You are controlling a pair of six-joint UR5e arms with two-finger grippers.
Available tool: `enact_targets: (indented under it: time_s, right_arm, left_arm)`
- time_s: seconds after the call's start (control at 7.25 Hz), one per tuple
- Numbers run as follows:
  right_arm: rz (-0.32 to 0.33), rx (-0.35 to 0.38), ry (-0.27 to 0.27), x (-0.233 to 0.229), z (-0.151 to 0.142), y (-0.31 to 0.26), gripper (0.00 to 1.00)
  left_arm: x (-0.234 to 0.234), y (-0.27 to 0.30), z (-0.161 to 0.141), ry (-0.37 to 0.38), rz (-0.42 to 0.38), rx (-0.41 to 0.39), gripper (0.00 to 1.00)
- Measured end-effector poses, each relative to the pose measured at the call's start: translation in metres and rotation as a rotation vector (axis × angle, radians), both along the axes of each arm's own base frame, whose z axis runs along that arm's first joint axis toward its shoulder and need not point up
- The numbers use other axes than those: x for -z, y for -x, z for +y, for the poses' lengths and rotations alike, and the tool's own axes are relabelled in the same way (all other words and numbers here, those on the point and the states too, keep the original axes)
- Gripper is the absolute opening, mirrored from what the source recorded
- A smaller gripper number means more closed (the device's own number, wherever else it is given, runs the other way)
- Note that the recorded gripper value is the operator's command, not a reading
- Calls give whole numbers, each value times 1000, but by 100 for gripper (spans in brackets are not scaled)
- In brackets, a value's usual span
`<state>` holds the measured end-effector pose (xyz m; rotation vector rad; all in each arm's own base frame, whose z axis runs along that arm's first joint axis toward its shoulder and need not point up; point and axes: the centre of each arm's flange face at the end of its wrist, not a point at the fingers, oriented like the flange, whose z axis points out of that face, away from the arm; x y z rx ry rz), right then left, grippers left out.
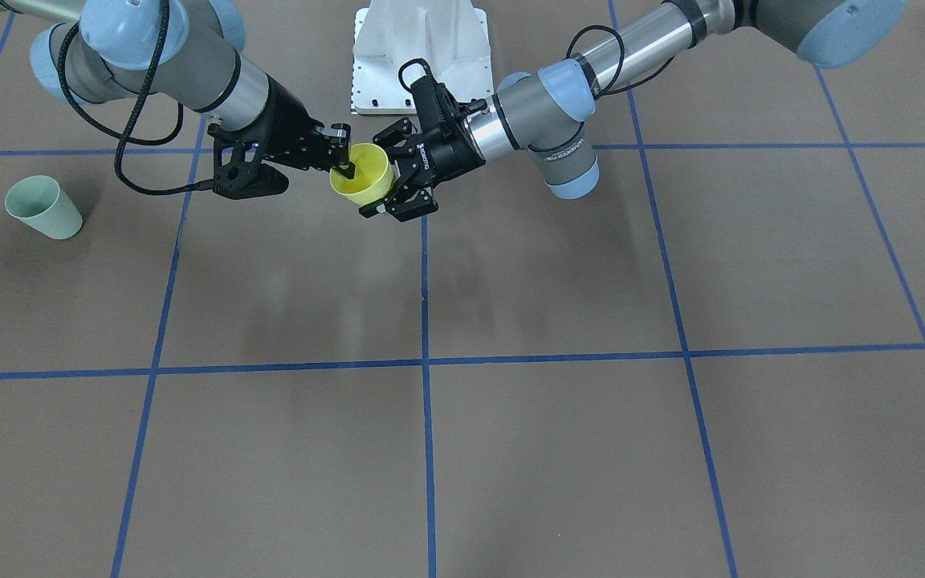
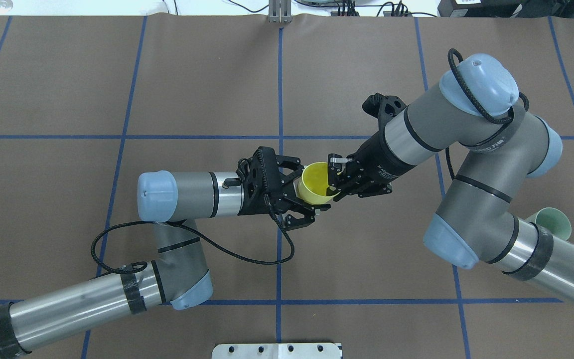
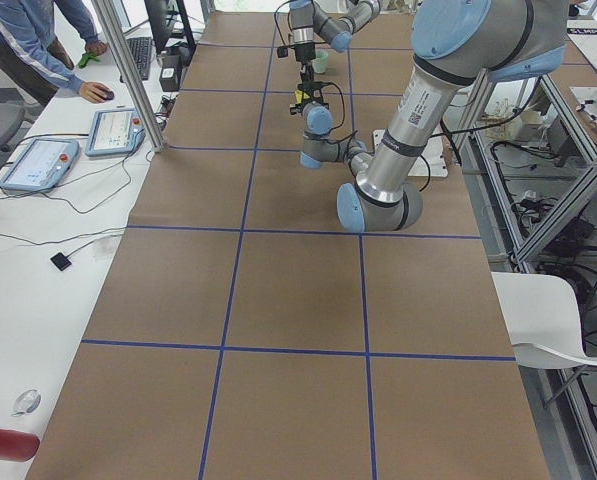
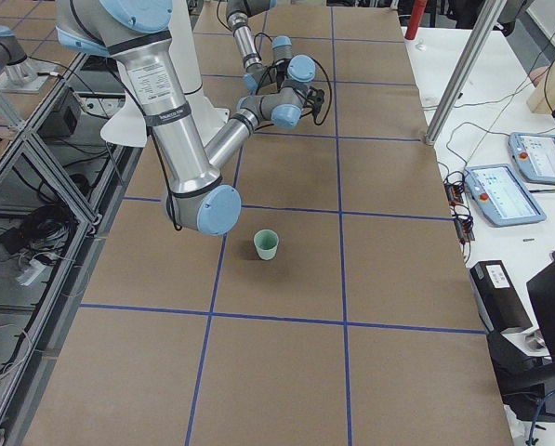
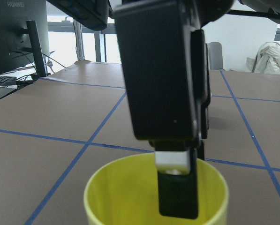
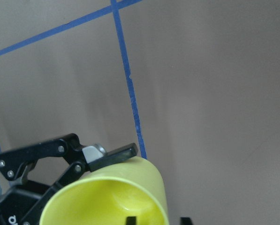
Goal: Transfer and stack yellow cup on green cup
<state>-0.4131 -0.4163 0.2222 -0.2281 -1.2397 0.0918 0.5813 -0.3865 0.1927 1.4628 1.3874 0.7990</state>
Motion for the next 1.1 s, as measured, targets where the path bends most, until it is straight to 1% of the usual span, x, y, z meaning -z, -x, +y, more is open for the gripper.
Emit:
enact_targets:
  time_s: [0.14,0.28,0.41,0.83,1.1]
  right_arm:
    - [-1,0,-1,0,0,0,0]
    - [-2,0,-1,0,0,0,0]
    - [-1,-2,0,0,-1,-1,0]
    - [-11,-15,2,4,-6,-12,0]
    - [-8,-31,29,-7,-18,-39,0]
  left_arm:
    - [3,1,1,-3,6,2,92]
    - [8,2,2,-4,15,3,95]
    - [11,4,2,4,23,1,99]
    - [9,5,4,30,29,-9,99]
    - [8,10,5,28,35,-9,99]
